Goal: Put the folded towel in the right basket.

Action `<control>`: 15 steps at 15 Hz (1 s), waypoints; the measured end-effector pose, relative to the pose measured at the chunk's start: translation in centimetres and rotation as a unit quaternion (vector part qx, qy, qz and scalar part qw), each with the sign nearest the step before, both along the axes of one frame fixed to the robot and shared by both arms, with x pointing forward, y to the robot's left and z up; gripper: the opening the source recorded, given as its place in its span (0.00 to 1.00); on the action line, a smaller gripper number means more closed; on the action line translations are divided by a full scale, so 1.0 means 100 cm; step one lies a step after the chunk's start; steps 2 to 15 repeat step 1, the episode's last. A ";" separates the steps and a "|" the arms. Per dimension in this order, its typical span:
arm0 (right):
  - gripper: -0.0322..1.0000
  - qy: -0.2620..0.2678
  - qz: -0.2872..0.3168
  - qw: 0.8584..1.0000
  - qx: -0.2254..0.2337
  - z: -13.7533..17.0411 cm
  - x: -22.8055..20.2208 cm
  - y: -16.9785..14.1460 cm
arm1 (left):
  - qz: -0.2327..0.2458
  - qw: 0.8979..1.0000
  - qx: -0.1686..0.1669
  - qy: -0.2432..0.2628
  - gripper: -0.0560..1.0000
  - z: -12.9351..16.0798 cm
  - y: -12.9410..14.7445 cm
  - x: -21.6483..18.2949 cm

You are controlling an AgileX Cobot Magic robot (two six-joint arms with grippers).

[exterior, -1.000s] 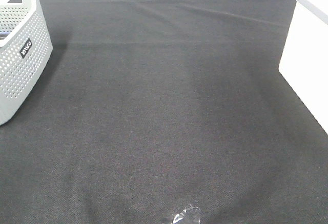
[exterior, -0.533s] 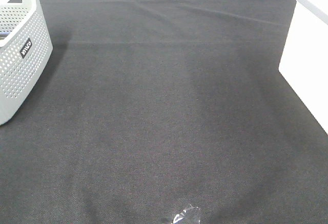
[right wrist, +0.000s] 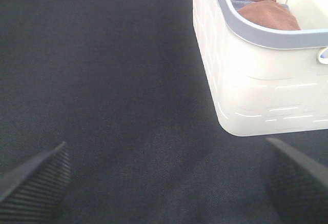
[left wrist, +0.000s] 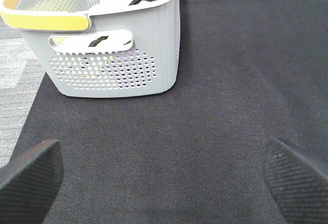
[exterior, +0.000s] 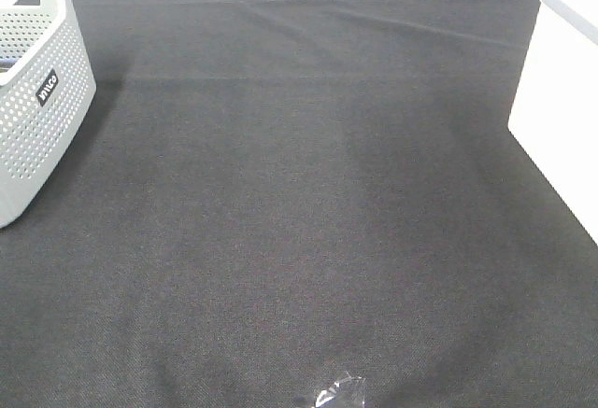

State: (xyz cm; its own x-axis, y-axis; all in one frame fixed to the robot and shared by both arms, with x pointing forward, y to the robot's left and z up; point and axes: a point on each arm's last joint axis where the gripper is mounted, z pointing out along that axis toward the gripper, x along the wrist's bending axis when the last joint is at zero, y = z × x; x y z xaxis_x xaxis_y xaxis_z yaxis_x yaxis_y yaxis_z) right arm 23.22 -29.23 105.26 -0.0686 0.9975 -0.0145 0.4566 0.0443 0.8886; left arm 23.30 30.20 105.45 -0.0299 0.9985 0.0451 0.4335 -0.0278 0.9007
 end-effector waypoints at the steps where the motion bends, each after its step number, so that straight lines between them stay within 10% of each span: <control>1: 0.97 0.000 0.000 1.000 0.000 0.000 0.000 0.000 | 0.000 1.000 0.000 0.000 0.99 0.000 0.000 0.000; 15: 0.97 0.000 0.000 1.000 0.000 0.000 0.000 0.000 | 0.000 1.000 0.000 0.000 0.99 0.000 0.000 0.000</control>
